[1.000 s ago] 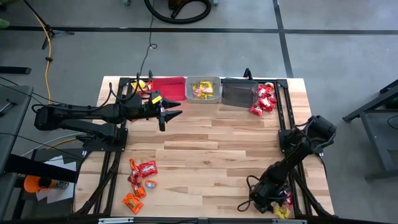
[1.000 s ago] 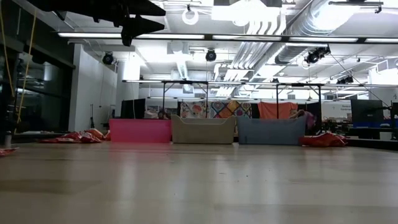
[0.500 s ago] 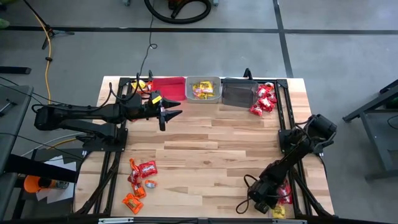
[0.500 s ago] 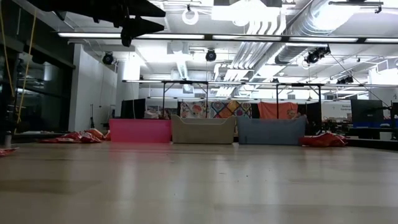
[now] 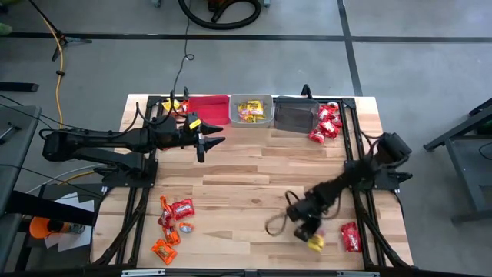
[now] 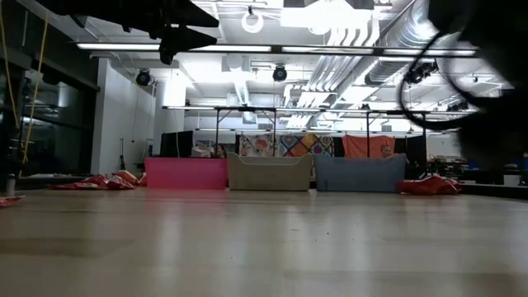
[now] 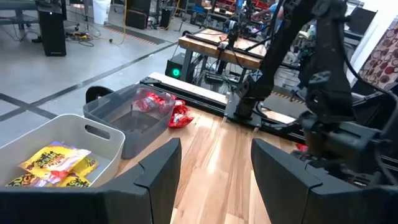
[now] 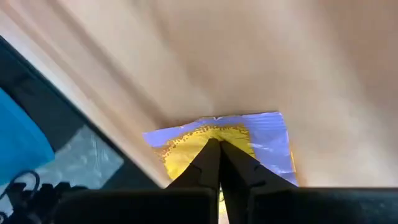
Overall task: Sort candy
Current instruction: Put the yellow candy into the gray bin
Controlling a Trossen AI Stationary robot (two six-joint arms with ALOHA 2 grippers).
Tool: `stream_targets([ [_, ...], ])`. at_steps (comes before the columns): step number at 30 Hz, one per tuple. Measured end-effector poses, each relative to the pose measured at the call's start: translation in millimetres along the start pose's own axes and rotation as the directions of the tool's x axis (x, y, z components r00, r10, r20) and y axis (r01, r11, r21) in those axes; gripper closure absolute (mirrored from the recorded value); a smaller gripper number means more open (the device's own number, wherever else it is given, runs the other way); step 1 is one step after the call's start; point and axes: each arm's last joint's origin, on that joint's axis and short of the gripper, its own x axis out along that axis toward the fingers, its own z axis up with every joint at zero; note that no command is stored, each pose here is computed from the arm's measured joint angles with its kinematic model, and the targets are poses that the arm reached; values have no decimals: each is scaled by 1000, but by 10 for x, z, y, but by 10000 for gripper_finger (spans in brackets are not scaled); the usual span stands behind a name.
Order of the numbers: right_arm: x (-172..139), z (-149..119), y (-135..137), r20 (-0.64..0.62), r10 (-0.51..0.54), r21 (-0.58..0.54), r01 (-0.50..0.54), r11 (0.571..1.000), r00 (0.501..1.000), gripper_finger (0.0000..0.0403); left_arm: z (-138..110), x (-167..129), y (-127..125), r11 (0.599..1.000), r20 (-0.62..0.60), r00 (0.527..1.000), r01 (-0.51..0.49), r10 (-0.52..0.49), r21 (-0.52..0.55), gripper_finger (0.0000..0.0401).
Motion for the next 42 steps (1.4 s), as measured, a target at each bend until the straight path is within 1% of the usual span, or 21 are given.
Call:
stream_targets([
  [3, -153, 228, -72, 74, 14, -40, -11, 999, 997, 402, 0, 0, -1, 1000, 0, 1000, 0, 0, 0, 220],
  [5, -285, 368, -89, 140, -2, -81, 13, 997, 990, 402, 0, 0, -1, 1000, 0, 1000, 0, 0, -3, 220],
  [7, -442, 486, -68, 213, -30, -124, 57, 991, 977, 402, 0, 0, -1, 1000, 0, 1000, 0, 0, -21, 220],
  [10, -664, 616, -22, 289, -108, -175, 163, 971, 951, 403, 0, 0, -1, 1000, 0, 1000, 0, 0, -26, 220],
  [13, -876, 674, 76, 306, -153, -240, 232, 943, 940, 403, -1, 0, 0, 1000, -1, 1000, 0, 0, -31, 220],
  [16, -1038, 656, 167, 281, -187, -310, 273, 910, 941, 402, -3, 0, 0, 999, -3, 1000, 0, 0, -34, 220],
  [20, -1166, 638, 270, 289, -204, -334, 298, 894, 935, 393, -6, 0, 1, 999, -6, 1000, -1, 1, -44, 220],
  [23, -1163, 612, 237, 262, -236, -314, 314, 896, 936, 359, -6, 0, 1, 999, -6, 1000, -1, 1, -44, 220],
  [28, -1022, 493, 103, 200, -321, -255, 365, 895, 926, 262, -8, 0, 1, 999, -9, 1000, -2, 1, -44, 220],
  [31, -924, 444, 60, 197, -327, -216, 366, 905, 924, 206, -11, 0, 2, 999, -11, 1000, -2, 2, -43, 220],
  [34, -836, 426, 68, 217, -299, -203, 343, 917, 929, 167, -15, 0, 3, 999, -15, 1000, -4, 3, -43, 220],
  [37, -798, 425, 78, 254, -295, -178, 345, 922, 921, 147, -15, 0, 3, 999, -16, 1000, -3, 3, -43, 220],
  [42, -778, 439, 22, 326, -366, -93, 415, 905, 871, 144, -15, 0, 4, 999, -16, 1000, -4, 3, -42, 220],
])
